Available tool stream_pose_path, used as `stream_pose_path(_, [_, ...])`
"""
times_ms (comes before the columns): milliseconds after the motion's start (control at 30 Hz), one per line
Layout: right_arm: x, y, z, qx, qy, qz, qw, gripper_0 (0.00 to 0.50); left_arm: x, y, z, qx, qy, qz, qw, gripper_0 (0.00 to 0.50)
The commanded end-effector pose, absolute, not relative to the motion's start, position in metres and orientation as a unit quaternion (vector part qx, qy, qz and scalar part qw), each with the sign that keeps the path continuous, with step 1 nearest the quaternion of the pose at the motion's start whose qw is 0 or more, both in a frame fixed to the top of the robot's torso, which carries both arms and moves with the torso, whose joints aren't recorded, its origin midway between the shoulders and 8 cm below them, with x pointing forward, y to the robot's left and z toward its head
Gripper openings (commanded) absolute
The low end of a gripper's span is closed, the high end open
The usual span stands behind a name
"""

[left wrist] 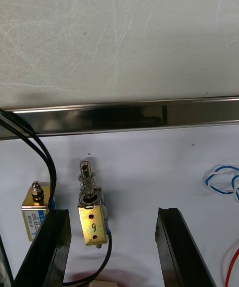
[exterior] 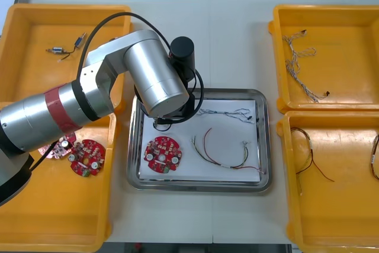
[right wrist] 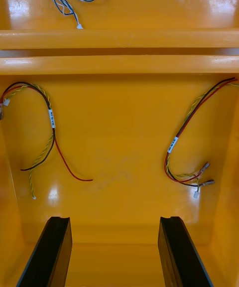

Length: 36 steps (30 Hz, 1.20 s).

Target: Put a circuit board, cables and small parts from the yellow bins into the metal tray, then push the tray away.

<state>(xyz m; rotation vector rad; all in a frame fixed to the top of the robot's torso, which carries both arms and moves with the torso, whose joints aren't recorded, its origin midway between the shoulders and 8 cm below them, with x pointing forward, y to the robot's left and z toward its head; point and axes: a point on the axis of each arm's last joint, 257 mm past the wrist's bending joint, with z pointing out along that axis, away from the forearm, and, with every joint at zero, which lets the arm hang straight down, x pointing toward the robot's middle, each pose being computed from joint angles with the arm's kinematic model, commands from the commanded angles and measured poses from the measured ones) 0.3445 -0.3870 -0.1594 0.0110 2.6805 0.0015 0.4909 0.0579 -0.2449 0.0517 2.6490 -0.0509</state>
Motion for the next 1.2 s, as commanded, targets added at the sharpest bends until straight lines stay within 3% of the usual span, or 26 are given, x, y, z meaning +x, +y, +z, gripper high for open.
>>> stream_pose_path(33, [0.341, -0.394, -0.149, 0.014, 0.971, -0.01, 0.238, 0.5, 0.479, 0.039, -0.251, 0.006, 0.971, -0.043, 0.236, 0.5])
stream_pose_path(433, [0.341, -0.394, -0.147, 0.014, 0.971, -0.012, 0.238, 0.5, 0.475, 0.053, -0.221, 0.001, 0.966, -0.044, 0.256, 0.5])
stream_pose_path(867, [0.334, -0.356, -0.141, -0.108, 0.967, -0.053, 0.226, 0.5, 0.468, 0.11, -0.152, -0.039, 0.972, -0.027, 0.23, 0.5])
stream_pose_path(1033, [0.337, -0.318, -0.132, -0.173, 0.958, -0.027, 0.227, 0.5, 0.465, 0.141, -0.133, -0.033, 0.977, -0.011, 0.213, 0.5])
stream_pose_path(1200, [0.337, -0.281, -0.126, -0.235, 0.946, 0.003, 0.222, 0.5, 0.474, 0.161, -0.116, -0.019, 0.974, -0.018, 0.224, 0.5])
